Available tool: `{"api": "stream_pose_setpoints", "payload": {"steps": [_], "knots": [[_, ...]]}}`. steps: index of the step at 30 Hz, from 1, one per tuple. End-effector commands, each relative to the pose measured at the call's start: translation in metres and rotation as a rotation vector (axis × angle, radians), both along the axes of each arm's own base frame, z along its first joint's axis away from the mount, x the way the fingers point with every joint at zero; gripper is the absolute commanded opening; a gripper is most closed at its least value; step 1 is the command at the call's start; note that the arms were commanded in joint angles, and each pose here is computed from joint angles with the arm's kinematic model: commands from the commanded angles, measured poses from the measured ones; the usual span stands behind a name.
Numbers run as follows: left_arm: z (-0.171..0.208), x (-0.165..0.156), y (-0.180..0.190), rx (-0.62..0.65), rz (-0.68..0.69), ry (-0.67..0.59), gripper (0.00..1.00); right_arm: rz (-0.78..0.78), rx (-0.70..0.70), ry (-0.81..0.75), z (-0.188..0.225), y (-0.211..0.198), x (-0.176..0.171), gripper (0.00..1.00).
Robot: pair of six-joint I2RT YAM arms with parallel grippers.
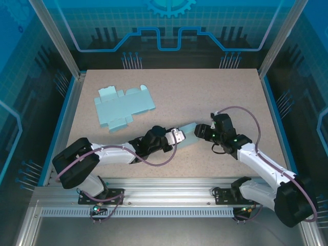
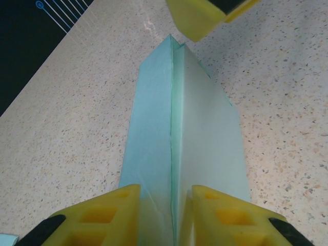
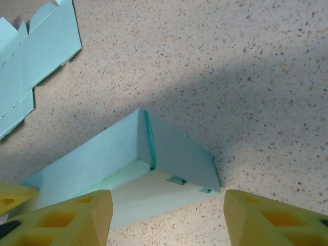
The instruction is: Fold the paper box
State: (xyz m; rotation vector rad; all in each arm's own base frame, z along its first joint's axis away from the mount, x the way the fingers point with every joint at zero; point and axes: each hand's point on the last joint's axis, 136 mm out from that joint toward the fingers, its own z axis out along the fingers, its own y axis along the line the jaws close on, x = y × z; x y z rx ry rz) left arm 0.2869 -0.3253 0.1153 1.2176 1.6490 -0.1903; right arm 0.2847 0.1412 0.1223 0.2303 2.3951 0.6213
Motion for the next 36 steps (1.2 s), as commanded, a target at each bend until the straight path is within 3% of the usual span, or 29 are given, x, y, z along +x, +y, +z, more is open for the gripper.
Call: {"api": "stream_pose_setpoints", "payload": {"steps": [1, 11, 36], "knots": [[-0.036, -0.008, 0.012, 0.140, 0.009, 0.043, 0.28, 0.040, 0.046, -0.017, 0.007, 0.005, 0.005, 0.60], [-0.042, -0.008, 0.005, 0.263, 0.038, -0.109, 0.28, 0.047, 0.053, -0.010, 0.010, 0.007, 0.021, 0.61], [-0.049, -0.006, 0.007, 0.294, 0.060, -0.115, 0.28, -0.047, 0.023, 0.102, -0.053, -0.026, 0.016, 0.42]]}}
